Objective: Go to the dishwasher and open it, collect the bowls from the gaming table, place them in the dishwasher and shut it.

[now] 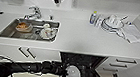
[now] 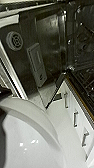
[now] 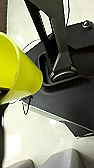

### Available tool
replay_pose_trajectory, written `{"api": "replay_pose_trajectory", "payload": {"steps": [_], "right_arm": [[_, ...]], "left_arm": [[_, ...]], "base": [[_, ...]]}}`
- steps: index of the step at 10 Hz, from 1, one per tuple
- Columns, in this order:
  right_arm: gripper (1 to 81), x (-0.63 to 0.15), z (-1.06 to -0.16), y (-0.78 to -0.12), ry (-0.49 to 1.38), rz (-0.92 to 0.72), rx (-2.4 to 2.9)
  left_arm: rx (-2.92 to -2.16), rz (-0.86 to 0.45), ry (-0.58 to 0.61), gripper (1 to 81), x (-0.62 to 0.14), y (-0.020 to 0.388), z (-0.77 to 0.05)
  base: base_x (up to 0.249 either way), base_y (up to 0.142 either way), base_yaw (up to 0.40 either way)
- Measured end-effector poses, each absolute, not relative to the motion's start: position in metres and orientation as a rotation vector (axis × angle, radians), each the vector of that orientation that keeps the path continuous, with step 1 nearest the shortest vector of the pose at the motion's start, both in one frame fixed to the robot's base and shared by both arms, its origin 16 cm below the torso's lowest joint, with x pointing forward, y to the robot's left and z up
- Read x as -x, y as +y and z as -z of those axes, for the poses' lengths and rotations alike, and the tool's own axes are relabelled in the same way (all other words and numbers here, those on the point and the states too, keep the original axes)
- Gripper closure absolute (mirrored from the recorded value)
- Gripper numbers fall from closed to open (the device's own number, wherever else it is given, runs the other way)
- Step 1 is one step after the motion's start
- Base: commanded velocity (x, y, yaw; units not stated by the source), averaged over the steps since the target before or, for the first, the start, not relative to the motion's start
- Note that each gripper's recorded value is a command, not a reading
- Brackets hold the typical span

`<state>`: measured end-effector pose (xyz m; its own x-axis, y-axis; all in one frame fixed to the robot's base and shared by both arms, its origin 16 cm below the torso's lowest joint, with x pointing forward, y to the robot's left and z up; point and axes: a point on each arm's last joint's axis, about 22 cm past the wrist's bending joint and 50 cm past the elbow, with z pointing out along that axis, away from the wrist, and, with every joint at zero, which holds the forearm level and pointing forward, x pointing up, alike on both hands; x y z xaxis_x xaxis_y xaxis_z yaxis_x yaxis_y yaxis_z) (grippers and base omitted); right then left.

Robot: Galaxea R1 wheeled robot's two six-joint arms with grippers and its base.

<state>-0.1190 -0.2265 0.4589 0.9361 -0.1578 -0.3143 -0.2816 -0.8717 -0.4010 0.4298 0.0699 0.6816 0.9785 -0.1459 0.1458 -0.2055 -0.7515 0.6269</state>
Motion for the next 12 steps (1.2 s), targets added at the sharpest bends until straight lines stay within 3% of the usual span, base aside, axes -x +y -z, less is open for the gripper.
{"api": "replay_pose_trajectory", "payload": {"steps": [3,6,8,9,11,12], "right_arm": [[81.1,0.117,-0.461,-0.218,0.320,-0.376,2.623],[81.1,0.116,-0.463,-0.213,0.324,-0.376,2.612],[81.1,0.115,-0.464,-0.211,0.327,-0.371,2.606],[81.1,0.114,-0.465,-0.210,0.328,-0.369,2.603],[81.1,0.114,-0.465,-0.208,0.329,-0.369,2.600],[81.1,0.114,-0.466,-0.209,0.330,-0.368,2.598]], "left_arm": [[-2.487,-0.109,-0.220,81.1,-0.452,0.047,-0.649],[-2.467,-0.100,-0.233,81.1,-0.454,0.007,-0.642],[-2.498,-0.104,-0.214,81.1,-0.462,0.007,-0.628],[-2.502,-0.112,-0.230,1.0,-0.464,-0.001,-0.626],[-2.452,-0.113,-0.236,1.0,-0.461,-0.030,-0.635],[-2.457,-0.113,-0.225,1.0,-0.461,-0.023,-0.632]], "base": [[0.000,0.000,0.000],[0.000,0.000,0.000],[0.000,0.000,0.000],[0.000,0.000,0.000],[0.000,0.000,0.000],[0.000,0.000,0.000]]}}
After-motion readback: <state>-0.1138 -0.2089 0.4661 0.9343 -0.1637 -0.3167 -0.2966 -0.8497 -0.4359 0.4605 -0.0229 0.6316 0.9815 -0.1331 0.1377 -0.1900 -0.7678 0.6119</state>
